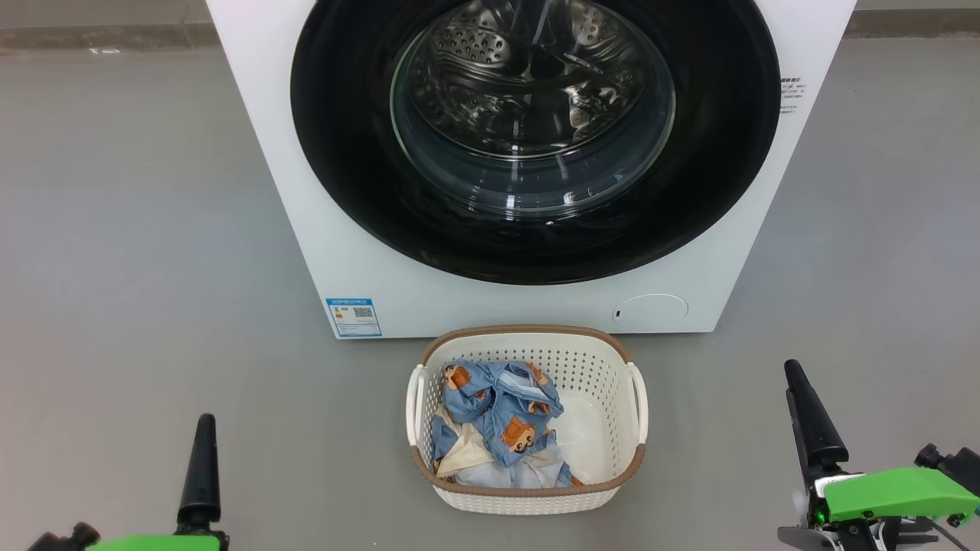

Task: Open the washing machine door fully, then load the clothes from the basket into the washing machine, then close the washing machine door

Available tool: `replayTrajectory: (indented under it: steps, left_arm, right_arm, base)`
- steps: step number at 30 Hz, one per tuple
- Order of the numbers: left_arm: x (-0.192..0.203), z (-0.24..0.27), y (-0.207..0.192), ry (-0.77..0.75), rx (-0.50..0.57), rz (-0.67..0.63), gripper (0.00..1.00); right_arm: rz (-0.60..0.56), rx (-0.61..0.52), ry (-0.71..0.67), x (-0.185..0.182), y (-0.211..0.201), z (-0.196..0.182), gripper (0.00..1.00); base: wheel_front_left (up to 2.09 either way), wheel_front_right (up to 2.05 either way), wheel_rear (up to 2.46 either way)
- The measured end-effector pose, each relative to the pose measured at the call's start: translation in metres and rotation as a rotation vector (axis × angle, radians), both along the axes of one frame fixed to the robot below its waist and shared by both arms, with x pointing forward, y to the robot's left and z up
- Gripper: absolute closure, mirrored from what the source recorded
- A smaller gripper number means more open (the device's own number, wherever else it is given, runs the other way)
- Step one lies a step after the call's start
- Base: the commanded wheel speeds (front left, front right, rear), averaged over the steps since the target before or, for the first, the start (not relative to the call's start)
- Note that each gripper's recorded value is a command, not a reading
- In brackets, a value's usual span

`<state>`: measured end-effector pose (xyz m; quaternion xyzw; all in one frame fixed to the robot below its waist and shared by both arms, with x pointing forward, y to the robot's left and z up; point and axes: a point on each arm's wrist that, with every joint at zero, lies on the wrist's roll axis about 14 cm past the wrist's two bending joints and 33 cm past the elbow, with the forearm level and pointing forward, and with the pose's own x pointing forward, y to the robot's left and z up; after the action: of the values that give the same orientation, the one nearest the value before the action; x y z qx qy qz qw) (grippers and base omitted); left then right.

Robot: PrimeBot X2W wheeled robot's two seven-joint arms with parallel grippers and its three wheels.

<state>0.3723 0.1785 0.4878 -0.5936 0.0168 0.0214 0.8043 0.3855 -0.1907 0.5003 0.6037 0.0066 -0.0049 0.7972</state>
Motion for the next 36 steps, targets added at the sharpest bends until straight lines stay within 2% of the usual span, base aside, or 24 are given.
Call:
replayTrajectory:
  steps: [7, 22, 23, 28, 36]
  left_arm:
    - [0.003, 0.009, -0.003, -0.029, 0.111, -0.016, 0.0]
    - [0.002, 0.015, -0.005, -0.058, 0.367, -0.027, 0.0]
    - [0.002, 0.016, -0.004, -0.064, 0.418, -0.026, 0.0]
    - [0.002, 0.017, -0.004, -0.071, 0.491, -0.028, 0.0]
    - [0.002, 0.02, -0.006, -0.092, 0.672, -0.041, 0.0]
  right_arm:
    - [0.022, -0.09, -0.019, 0.003, 0.006, 0.005, 0.0]
    - [0.042, -0.358, -0.036, 0.007, 0.007, 0.006, 0.0]
    - [0.046, -0.399, -0.041, 0.006, 0.008, 0.007, 0.0]
    - [0.064, -0.482, -0.052, 0.006, 0.013, 0.007, 0.0]
    - [0.069, -0.643, -0.084, 0.008, 0.015, 0.012, 0.0]
  base:
    - [0.0, 0.0, 0.0]
    - [0.0, 0.0, 0.0]
    - [0.0, 0.0, 0.0]
    - [0.0, 0.0, 0.0]
    - [0.0, 0.0, 0.0]
